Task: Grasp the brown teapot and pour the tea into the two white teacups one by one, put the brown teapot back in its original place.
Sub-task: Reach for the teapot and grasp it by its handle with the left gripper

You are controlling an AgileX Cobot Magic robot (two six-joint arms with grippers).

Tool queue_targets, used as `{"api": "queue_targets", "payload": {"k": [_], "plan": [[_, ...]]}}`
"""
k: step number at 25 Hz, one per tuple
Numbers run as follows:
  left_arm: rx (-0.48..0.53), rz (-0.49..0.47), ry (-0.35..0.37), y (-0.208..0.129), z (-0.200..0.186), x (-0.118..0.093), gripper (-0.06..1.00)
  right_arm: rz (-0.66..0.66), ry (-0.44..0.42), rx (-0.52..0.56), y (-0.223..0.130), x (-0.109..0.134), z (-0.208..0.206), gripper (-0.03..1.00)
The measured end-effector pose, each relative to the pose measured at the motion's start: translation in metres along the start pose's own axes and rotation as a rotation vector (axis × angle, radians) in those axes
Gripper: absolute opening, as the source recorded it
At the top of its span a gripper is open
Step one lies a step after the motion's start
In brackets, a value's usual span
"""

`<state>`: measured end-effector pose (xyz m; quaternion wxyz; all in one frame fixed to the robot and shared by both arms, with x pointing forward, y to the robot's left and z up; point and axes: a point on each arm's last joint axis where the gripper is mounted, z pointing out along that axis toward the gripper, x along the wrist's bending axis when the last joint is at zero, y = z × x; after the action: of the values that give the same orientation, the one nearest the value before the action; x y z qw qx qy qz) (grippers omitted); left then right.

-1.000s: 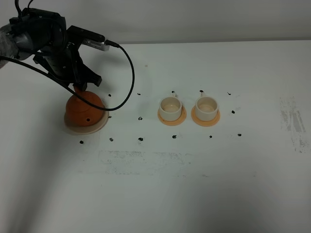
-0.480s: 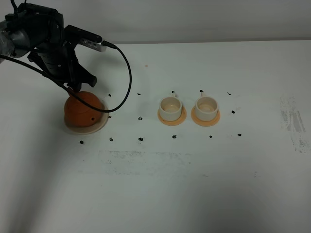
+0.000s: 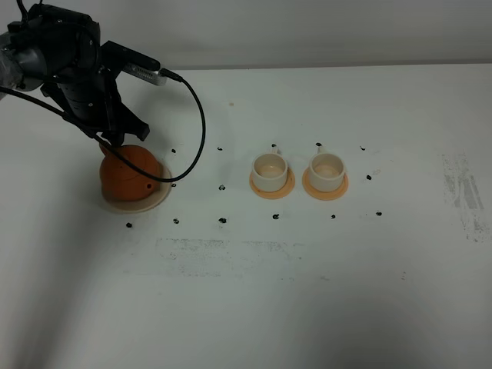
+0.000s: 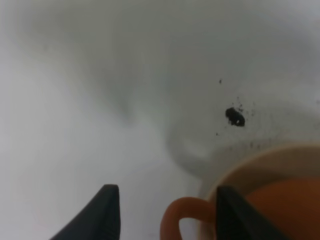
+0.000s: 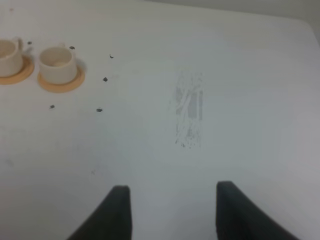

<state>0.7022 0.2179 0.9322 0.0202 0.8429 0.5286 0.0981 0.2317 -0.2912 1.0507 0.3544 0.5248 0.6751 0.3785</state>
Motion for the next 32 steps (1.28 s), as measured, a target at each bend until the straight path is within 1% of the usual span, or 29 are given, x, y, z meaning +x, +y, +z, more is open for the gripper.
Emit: {"api": "queue_targets", "payload": {"k": [9, 17, 21, 26, 29, 32], "plan": [[-0.019, 0.0, 0.003, 0.002, -0.001, 0.0, 0.47, 0.0, 0.0, 0.0, 0.0, 0.0, 0.0, 0.41], [-0.101, -0.005, 0.006, 0.009, -0.001, 0.001, 0.47, 0.001, 0.0, 0.0, 0.0, 0.0, 0.0, 0.41], [-0.127, -0.005, 0.012, 0.011, -0.004, 0.001, 0.47, 0.001, 0.0, 0.0, 0.0, 0.0, 0.0, 0.41], [-0.195, -0.036, 0.037, 0.01, -0.032, 0.015, 0.47, 0.001, 0.0, 0.0, 0.0, 0.0, 0.0, 0.41], [-0.213, -0.053, 0.051, 0.006, -0.048, 0.024, 0.47, 0.001, 0.0, 0.0, 0.0, 0.0, 0.0, 0.41], [-0.219, -0.068, 0.055, -0.001, -0.054, 0.029, 0.47, 0.001, 0.0, 0.0, 0.0, 0.0, 0.0, 0.41]]}}
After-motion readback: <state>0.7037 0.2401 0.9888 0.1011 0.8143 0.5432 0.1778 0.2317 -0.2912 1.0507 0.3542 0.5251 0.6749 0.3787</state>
